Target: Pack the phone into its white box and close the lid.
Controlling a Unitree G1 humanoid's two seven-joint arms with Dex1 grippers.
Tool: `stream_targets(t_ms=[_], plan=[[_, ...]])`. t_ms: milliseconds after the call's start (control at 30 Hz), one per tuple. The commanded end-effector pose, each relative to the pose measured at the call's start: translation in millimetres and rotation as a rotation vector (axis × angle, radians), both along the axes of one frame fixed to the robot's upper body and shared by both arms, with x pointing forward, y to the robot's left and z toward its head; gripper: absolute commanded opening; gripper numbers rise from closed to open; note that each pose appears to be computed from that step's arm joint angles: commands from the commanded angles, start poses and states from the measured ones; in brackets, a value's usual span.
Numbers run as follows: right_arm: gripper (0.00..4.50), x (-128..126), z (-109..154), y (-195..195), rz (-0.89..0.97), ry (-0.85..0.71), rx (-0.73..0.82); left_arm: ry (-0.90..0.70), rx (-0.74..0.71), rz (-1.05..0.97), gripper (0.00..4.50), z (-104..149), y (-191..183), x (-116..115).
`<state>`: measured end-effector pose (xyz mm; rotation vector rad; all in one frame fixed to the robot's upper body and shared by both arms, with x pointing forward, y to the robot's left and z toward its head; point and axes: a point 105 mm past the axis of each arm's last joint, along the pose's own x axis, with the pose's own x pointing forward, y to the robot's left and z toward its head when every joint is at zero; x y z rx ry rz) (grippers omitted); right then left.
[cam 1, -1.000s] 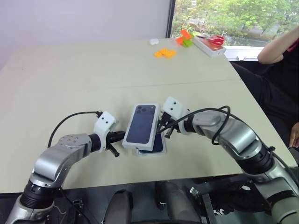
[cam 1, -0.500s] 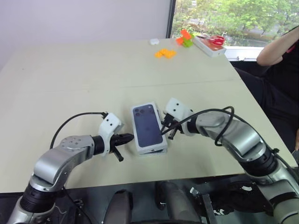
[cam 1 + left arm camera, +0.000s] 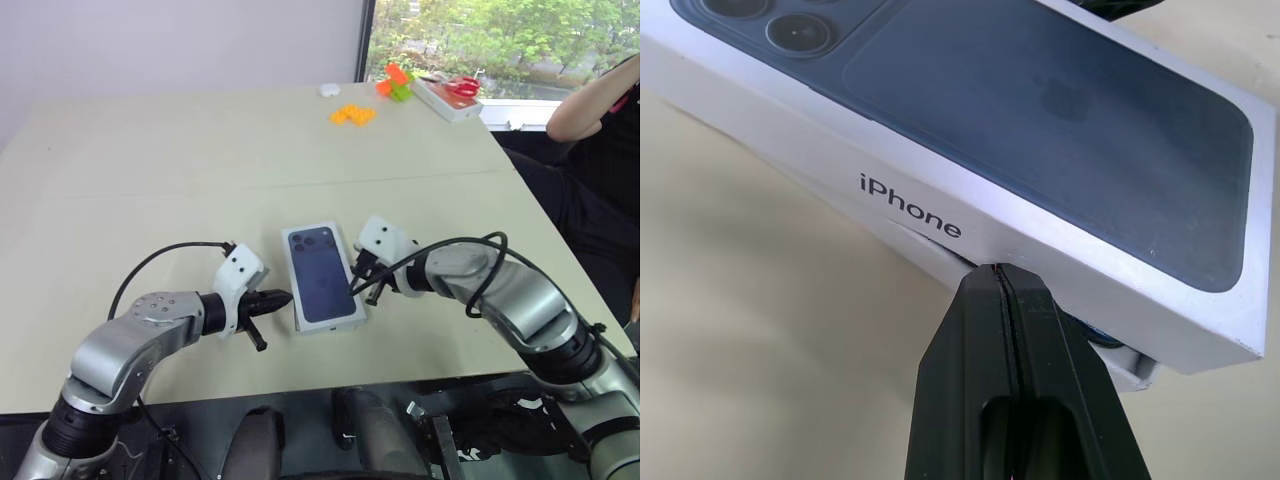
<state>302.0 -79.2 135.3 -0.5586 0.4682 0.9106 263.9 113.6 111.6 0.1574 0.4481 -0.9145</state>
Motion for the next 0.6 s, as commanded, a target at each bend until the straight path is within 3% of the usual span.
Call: stream_targets(t_ms=[33, 600], plan=[[0.04, -11.5, 7.7, 13.1, 0.079, -0.017, 0.03, -0.047, -0.003, -0.005, 0.0, 6.5, -4.9, 3.6], [0.04, -12.4, 2.2, 12.1, 0.066, 0.001, 0.023, -0.057, -0.009, 0.004, 0.0, 9.1, -6.1, 8.2]])
